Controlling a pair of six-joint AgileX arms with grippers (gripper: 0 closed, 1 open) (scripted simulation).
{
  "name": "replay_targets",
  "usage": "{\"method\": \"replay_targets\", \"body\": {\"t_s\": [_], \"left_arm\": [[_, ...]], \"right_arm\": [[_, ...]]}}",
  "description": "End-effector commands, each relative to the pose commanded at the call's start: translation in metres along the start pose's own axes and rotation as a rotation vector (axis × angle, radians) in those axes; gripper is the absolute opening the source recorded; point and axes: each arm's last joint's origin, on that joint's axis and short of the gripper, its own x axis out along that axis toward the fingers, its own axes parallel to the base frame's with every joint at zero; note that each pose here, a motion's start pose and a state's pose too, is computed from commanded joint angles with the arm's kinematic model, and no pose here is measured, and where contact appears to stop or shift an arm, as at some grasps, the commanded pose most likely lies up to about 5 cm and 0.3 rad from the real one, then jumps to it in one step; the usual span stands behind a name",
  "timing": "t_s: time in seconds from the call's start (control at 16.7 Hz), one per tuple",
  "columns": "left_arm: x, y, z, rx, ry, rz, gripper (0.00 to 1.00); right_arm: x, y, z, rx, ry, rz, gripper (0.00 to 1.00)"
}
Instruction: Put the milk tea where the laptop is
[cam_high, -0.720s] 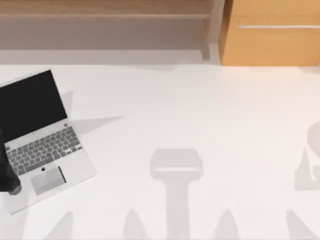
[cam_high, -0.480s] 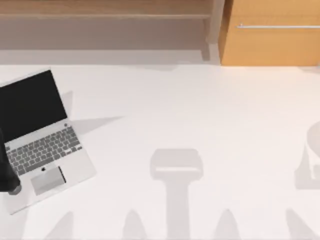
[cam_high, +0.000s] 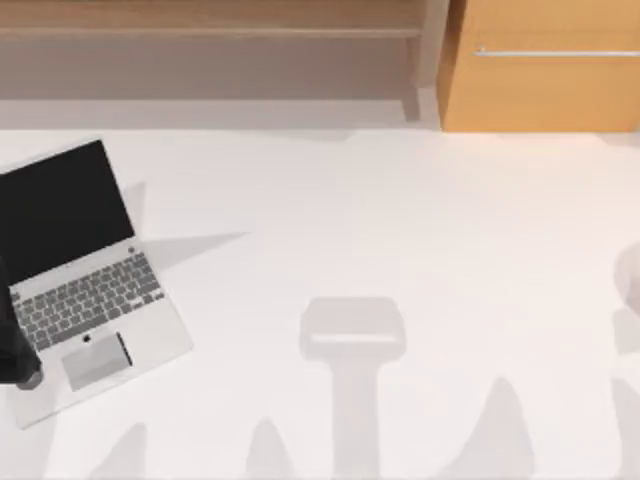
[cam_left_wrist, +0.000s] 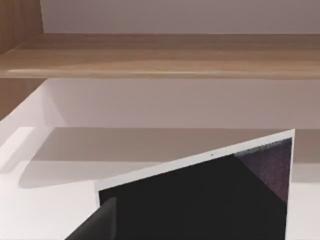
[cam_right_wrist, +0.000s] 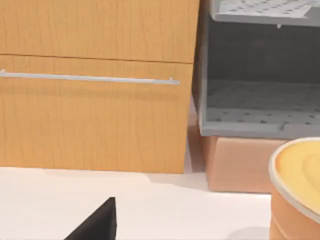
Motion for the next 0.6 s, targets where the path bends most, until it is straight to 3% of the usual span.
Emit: {"method": "replay_targets", "body": {"t_s": [0.6], "left_arm": [[0.0,0.0,0.0,0.0,0.0,0.0,1.0]], "right_arm": [[0.027,-0.065,-0.051,0.034,0.136,0.002,1.0]]}}
